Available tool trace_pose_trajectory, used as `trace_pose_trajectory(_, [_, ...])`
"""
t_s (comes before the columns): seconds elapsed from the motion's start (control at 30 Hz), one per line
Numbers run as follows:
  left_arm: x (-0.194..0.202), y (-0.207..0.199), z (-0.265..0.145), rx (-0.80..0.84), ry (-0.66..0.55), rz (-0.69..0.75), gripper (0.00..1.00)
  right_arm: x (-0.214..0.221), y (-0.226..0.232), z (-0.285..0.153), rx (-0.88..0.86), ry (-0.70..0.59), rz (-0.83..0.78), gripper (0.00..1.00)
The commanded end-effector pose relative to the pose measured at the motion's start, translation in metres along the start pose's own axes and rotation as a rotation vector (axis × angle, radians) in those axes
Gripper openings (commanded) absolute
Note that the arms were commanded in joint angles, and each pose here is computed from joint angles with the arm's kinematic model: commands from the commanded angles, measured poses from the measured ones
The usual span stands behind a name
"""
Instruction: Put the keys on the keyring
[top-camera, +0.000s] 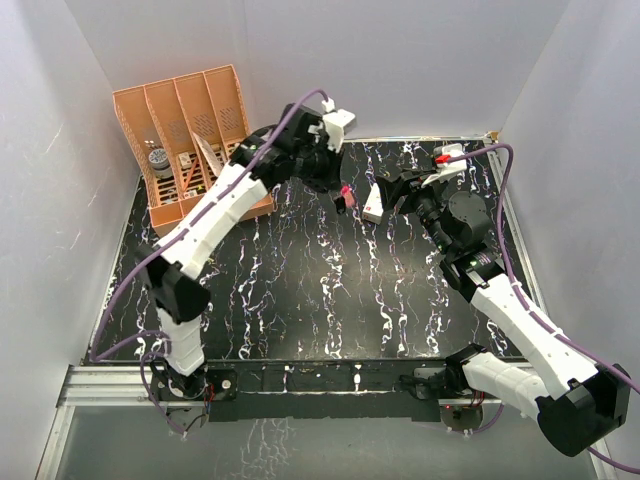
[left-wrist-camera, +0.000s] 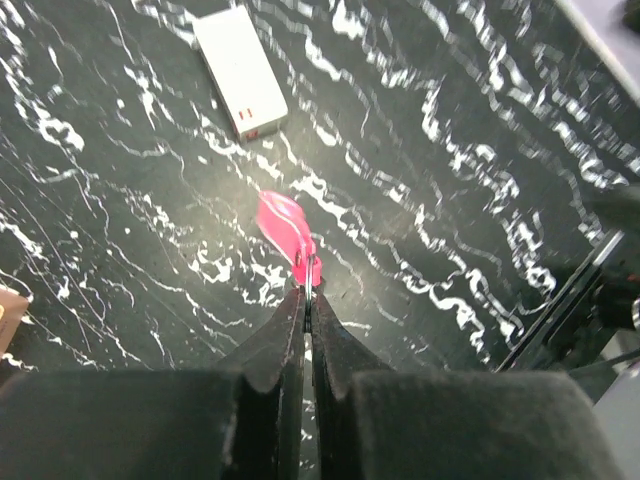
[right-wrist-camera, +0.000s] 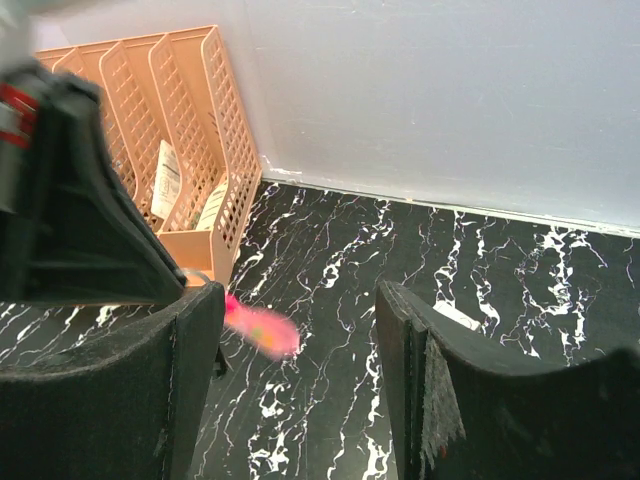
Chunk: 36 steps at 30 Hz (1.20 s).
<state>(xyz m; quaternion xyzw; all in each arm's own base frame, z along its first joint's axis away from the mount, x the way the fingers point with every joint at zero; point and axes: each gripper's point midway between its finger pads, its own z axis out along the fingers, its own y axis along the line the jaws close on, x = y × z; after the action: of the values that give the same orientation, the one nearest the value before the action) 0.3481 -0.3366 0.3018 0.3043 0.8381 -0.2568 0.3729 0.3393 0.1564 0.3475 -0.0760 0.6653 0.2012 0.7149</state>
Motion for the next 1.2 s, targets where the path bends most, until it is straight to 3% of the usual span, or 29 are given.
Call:
trace_pose_trajectory(0.0, [0.058, 0.002, 0.005, 0.029, 0.292, 0.043, 0.0, -0.024, 0.0, -0.002, 0.01, -0.06, 0.0, 0.6])
trace_pose_trajectory(0.17, [0.082, 0.037, 0.009, -0.155, 0.428, 0.048, 0.0, -0.026, -0.003, -0.004, 0.025, -0.066, -0.01, 0.6])
trace_pose_trajectory(0.33, [0.071, 0.05, 0.004, -0.247, 0.361, 0.049, 0.0, -0.027, -0.006, -0.004, 0.038, -0.069, -0.016, 0.6])
trace_pose_trajectory(0.57, [0.038, 0.053, -0.017, -0.297, 0.124, 0.086, 0.0, -0.029, -0.009, -0.006, 0.06, -0.077, -0.015, 0.6])
trace_pose_trajectory(0.77, [-0.001, -0.005, -0.057, 0.125, -0.231, 0.054, 0.0, -0.034, -0.013, -0.01, 0.082, -0.09, -0.018, 0.61])
trace_pose_trajectory(0.83, [-0.001, 0.01, -0.058, 0.058, -0.211, 0.021, 0.0, -0.037, -0.016, -0.012, 0.095, -0.097, -0.017, 0.61])
trace_pose_trajectory(0.93, [0.021, 0.057, -0.048, -0.194, -0.059, -0.029, 0.0, -0.038, -0.018, -0.014, 0.11, -0.103, -0.013, 0.61])
trace_pose_trajectory(1.03, [0.038, 0.094, -0.052, -0.401, 0.013, -0.045, 0.0, -0.038, -0.019, -0.015, 0.111, -0.104, -0.01, 0.61])
trace_pose_trajectory(1.17, [0.04, 0.099, -0.05, -0.425, 0.008, -0.044, 0.0, -0.039, -0.018, -0.014, 0.108, -0.105, -0.007, 0.61])
